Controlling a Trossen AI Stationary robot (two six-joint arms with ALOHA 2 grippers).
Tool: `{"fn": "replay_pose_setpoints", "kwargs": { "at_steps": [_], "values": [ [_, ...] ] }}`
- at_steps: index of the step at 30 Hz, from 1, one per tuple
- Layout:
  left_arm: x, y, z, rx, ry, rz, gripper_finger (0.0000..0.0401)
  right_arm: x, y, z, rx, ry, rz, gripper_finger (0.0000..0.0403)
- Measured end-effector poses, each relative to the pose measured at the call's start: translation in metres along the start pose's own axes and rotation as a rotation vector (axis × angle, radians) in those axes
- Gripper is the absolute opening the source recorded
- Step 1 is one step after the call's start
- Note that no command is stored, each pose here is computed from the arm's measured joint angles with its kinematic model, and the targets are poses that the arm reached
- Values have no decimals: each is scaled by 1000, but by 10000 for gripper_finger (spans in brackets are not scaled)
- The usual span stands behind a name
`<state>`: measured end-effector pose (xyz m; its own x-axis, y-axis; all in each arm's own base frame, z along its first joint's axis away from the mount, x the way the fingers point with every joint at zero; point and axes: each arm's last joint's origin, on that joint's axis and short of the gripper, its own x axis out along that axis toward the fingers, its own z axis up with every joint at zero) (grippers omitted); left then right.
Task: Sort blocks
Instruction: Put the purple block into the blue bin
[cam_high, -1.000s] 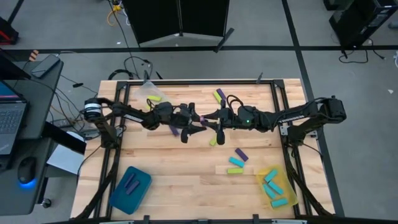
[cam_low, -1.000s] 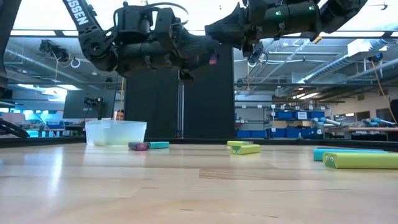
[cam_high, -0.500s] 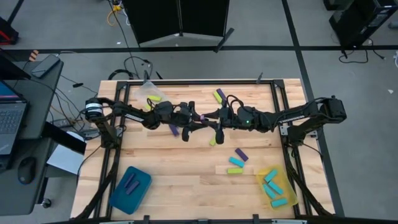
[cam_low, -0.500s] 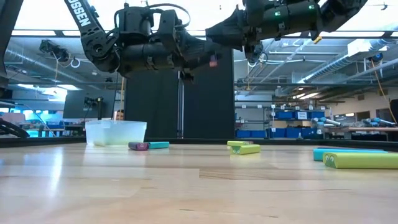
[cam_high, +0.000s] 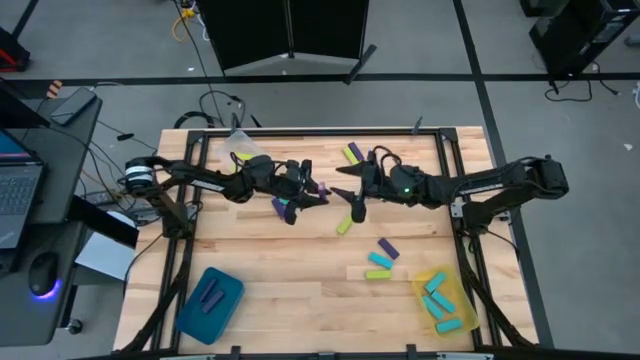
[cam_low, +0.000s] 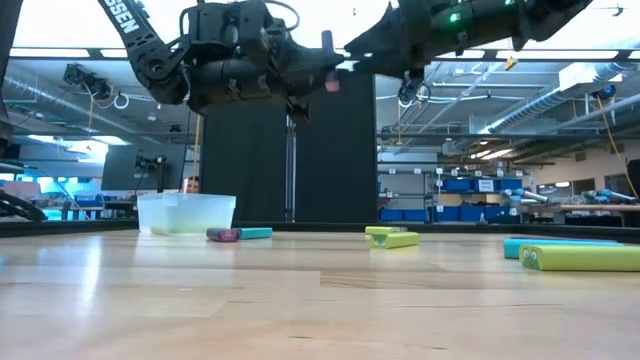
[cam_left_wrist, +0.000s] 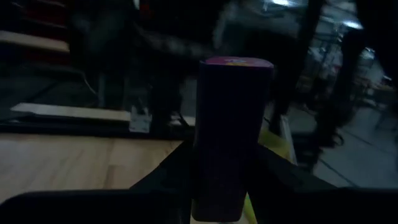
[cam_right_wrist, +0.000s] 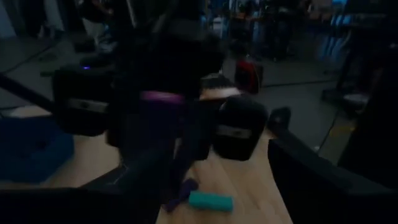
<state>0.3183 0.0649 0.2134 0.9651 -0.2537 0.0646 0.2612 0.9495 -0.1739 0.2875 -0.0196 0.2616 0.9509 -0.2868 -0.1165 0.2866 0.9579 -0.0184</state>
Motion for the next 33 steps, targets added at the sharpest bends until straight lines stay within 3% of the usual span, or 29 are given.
{"fn": "replay_pose_setpoints", "kwargs": {
  "at_steps": [4, 8, 13, 19, 28, 33],
  "values": [
    [-4, -5, 2, 26, 72, -29, 119, -11, -2, 13, -13, -49, 1, 270],
    [-14, -14, 14, 38, 140, -49, 119, -18, -5, 16, -8, -19, -25, 233],
    [-42, -37, 32, -22, 303, -89, 119, -8, -7, 1, 5, 60, -37, 141],
    [-74, -82, 41, -153, 508, -106, 119, 3, -4, -8, 6, 73, 6, 14],
    [-99, -160, 33, -320, 951, 33, 119, 17, 3, -32, 26, 164, 20, 9],
    [-109, -197, 21, -479, 1071, 94, 119, 22, 8, -42, 46, 197, 29, 15]
  ]
}}
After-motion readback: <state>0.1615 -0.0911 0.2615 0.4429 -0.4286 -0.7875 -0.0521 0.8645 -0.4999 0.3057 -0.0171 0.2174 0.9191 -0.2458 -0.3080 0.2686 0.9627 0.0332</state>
